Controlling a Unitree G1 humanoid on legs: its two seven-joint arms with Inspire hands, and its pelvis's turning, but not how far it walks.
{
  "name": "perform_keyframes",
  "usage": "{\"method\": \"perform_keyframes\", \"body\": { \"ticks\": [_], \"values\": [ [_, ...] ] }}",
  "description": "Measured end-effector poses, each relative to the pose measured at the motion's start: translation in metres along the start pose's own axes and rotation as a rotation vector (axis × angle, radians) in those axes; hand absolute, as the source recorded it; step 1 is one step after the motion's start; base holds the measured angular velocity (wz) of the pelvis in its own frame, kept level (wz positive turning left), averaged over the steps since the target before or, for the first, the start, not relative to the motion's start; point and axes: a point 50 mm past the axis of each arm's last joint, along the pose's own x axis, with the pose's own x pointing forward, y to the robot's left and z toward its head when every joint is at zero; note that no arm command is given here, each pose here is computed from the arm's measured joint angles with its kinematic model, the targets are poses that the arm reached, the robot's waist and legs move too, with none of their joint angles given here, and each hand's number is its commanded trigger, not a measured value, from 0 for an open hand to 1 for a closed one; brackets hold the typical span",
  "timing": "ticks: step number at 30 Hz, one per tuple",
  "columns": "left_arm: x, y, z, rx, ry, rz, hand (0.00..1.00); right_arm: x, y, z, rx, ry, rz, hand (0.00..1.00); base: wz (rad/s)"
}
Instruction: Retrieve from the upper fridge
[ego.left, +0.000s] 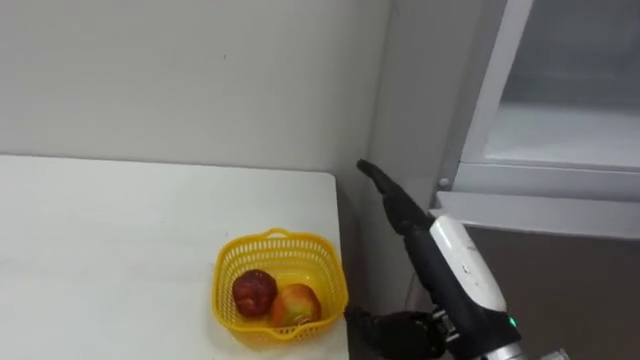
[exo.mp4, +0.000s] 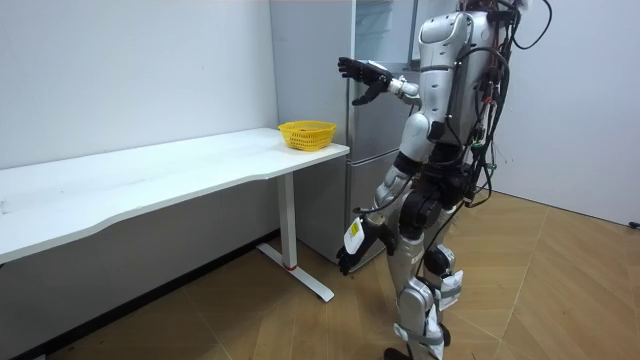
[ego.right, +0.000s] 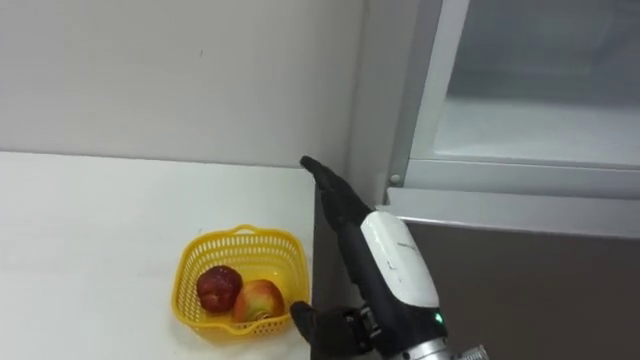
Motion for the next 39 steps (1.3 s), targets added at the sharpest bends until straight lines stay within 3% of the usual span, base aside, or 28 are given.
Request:
{"method": "perform_keyframes", "body": {
  "ticks": [5,24,32,39],
  "values": [
    [0.0,-0.003,0.001,-0.002,-0.009,0.009,0.0,-0.023,0.014,-0.008,-0.01,0.084,0.043,0.0,-0.12],
    [0.001,0.003,0.004,-0.001,-0.025,0.012,0.0,-0.071,0.033,-0.021,-0.026,0.167,0.124,0.0,-0.06],
    [-0.002,0.0,-0.006,-0.01,-0.008,0.025,0.0,-0.156,0.039,-0.086,-0.015,0.68,0.174,0.0,-0.02],
    [-0.005,0.003,-0.005,-0.038,-0.042,0.058,0.0,-0.177,0.03,-0.101,0.043,0.837,0.078,0.0,-0.1]
  ]
}}
